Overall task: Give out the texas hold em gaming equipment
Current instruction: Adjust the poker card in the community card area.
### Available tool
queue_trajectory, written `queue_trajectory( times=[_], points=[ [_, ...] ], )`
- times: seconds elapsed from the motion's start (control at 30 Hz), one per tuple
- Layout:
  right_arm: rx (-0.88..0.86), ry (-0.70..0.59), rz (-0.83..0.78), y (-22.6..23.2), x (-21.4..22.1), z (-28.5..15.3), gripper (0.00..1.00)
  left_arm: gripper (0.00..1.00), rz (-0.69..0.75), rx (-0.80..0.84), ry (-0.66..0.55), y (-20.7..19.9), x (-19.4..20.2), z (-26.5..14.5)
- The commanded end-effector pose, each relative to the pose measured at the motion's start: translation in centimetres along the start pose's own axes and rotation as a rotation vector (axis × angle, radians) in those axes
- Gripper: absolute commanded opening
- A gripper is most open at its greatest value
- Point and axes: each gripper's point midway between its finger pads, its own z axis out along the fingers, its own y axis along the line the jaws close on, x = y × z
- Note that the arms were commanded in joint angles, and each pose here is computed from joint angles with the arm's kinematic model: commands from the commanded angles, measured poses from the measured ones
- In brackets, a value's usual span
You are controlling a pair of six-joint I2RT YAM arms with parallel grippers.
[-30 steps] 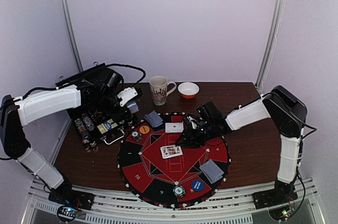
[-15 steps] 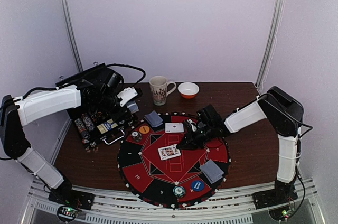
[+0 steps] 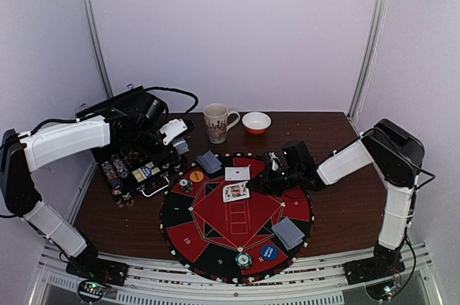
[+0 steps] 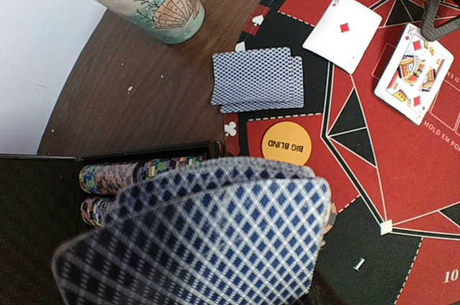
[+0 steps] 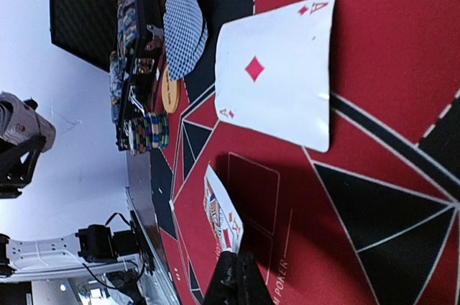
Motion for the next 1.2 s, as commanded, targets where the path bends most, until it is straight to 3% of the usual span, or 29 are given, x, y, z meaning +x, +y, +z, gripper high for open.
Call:
queue_trajectory(
  times=[0.0, 0.53, 1.07, 1.17],
  points=[
    [-0.019, -0.148, 0.052, 0.0, -2.6, -0.3, 0.0, 0.45, -0.011, -0.03, -0.048, 0.8, -0.8, -0.8],
    [0.123, -0.142, 0.044, -3.0, -3.2, 0.5, 0.0, 0.45, -0.01, -0.029, -0.046, 0.8, -0.8, -0.6],
    [0.25, -0.032, -0.045, -4.2, -2.4, 0.6, 0.0, 0.45, -0.008, -0.029, -0.052, 0.9, -1.0, -0.8],
    [0.26, -0.042, -0.061, -4.0, -2.8, 0.5, 0.06, 0.45, -0.008, -0.028, -0.055, 0.9, -1.1, -0.8]
  ],
)
